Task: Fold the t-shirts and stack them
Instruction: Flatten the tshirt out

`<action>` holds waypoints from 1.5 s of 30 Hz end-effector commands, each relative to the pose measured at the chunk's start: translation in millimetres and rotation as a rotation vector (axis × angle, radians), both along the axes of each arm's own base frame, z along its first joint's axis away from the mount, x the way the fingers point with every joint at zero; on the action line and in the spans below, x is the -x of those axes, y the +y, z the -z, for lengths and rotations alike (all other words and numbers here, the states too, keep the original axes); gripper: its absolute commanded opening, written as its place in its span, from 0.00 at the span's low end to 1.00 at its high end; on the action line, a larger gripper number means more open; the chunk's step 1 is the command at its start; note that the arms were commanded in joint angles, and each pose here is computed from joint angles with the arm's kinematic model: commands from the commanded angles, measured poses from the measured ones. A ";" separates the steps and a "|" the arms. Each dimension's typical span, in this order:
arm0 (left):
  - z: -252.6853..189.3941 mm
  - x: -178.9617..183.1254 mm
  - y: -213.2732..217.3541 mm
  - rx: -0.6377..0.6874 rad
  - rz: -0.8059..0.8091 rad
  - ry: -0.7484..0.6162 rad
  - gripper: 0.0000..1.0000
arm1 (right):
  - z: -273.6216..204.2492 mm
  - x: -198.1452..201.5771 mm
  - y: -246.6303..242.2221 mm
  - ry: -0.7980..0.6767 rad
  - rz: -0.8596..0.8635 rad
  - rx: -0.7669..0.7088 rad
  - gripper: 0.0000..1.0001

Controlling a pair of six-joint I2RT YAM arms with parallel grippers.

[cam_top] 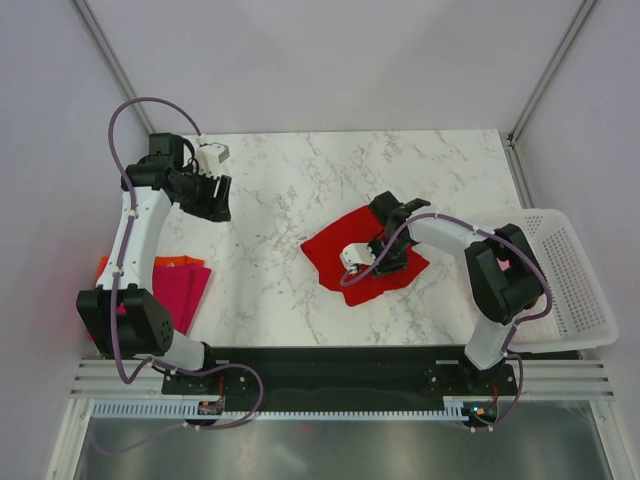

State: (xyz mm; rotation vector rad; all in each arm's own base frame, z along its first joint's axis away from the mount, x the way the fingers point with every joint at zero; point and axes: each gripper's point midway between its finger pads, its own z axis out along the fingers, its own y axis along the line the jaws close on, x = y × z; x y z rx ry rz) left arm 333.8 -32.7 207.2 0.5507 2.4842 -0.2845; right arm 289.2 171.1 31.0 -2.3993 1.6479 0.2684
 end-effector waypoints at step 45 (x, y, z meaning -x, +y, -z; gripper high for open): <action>-25.0 -16.2 1.0 0.002 0.008 -0.089 0.65 | -234.3 -51.0 90.7 -0.311 0.208 -0.485 0.00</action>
